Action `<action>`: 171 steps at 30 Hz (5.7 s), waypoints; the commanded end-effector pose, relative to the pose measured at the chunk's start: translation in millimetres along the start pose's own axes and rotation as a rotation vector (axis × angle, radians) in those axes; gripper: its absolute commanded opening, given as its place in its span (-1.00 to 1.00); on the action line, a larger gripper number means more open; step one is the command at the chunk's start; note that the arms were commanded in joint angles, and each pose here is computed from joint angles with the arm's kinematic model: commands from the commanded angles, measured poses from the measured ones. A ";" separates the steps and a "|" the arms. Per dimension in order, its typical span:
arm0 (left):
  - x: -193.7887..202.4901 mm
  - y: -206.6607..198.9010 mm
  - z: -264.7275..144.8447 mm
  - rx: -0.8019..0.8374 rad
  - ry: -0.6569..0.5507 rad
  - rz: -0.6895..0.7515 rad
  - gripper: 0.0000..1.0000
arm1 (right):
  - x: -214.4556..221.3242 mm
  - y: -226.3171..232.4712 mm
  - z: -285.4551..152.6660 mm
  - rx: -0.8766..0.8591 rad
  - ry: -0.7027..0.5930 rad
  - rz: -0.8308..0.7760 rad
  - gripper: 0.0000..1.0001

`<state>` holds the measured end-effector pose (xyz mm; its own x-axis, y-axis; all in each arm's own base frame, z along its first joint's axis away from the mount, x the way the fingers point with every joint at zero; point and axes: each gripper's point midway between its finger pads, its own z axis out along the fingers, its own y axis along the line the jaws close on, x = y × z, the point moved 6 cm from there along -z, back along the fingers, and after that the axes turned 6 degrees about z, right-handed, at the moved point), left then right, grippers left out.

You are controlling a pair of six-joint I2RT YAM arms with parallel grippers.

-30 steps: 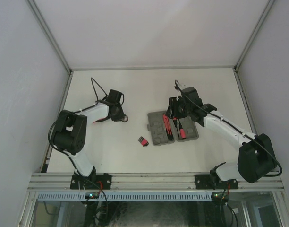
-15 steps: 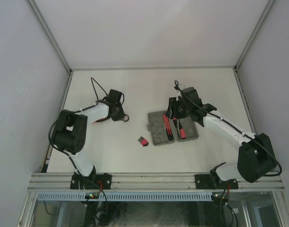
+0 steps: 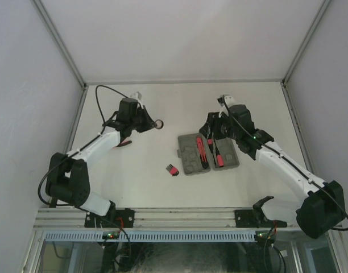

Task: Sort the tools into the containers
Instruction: Pick up the engineering item from the center of the board.

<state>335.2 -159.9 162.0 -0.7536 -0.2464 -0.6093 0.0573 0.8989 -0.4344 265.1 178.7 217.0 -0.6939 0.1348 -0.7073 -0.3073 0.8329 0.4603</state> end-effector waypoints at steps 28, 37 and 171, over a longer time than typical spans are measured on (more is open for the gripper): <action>-50.9 -151.2 -136.8 0.841 -0.300 0.047 -1.00 | -64.0 112.2 -80.9 -0.702 -0.331 -0.066 0.58; -47.3 -163.1 -149.5 0.947 -0.251 -0.017 -1.00 | -61.7 121.6 -86.5 -0.679 -0.554 -0.441 0.55; -20.9 -175.2 -171.9 1.222 -0.155 0.149 -0.20 | -60.0 106.6 -133.4 -0.609 -0.702 -0.885 -0.39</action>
<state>223.2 -267.1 362.5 -0.6684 -0.2418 -0.7034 0.7330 -0.0535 -0.6781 185.1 194.2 368.4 0.3468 0.0774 -0.9347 -0.8813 0.3679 -0.2965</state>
